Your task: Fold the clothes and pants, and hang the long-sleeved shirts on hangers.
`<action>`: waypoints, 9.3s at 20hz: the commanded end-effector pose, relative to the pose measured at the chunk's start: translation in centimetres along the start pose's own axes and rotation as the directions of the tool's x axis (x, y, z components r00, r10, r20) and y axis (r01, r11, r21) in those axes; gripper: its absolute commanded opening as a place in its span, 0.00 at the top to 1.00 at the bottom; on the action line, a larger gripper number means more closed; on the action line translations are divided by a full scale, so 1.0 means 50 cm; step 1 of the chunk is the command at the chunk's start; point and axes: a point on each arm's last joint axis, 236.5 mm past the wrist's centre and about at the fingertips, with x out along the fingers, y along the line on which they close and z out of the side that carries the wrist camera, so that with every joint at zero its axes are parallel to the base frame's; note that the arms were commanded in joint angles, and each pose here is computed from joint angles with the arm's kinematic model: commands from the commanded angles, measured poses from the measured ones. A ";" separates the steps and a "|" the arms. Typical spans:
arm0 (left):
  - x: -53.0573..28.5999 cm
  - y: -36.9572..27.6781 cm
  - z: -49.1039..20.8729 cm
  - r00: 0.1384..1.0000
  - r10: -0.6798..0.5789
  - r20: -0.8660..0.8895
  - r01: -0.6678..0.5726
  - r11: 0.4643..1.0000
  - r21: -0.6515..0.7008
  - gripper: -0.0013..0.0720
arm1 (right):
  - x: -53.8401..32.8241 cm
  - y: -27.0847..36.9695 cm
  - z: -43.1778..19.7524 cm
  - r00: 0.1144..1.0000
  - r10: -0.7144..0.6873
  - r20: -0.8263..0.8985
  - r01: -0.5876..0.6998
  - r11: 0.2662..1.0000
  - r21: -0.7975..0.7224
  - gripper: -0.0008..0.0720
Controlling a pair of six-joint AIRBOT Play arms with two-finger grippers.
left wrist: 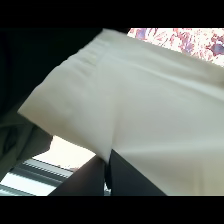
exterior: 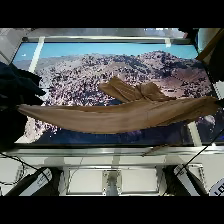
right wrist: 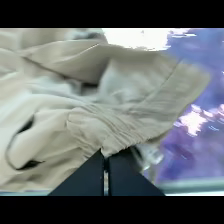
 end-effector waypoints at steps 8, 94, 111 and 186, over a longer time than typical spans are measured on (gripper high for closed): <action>0.123 -0.022 -0.161 0.971 -0.019 -0.238 0.018 1.000 -0.007 0.96 | 0.251 -0.141 -0.351 0.903 -0.074 -0.423 0.147 0.979 0.141 0.95; 0.195 -0.550 0.341 0.909 -0.399 0.116 0.367 0.902 0.230 0.96 | 0.229 -0.083 -0.028 0.990 -0.137 0.023 0.134 0.988 0.076 0.32; 0.071 -0.232 0.461 0.923 -0.139 0.360 0.133 0.990 0.041 0.96 | 0.444 -0.114 -0.036 0.998 -0.005 -0.058 0.026 0.929 0.370 0.32; 0.064 0.169 -0.369 0.870 -0.060 -0.490 -0.212 0.851 -0.481 0.17 | 0.211 -0.193 -0.186 0.934 -0.203 -0.294 0.287 0.917 0.278 0.38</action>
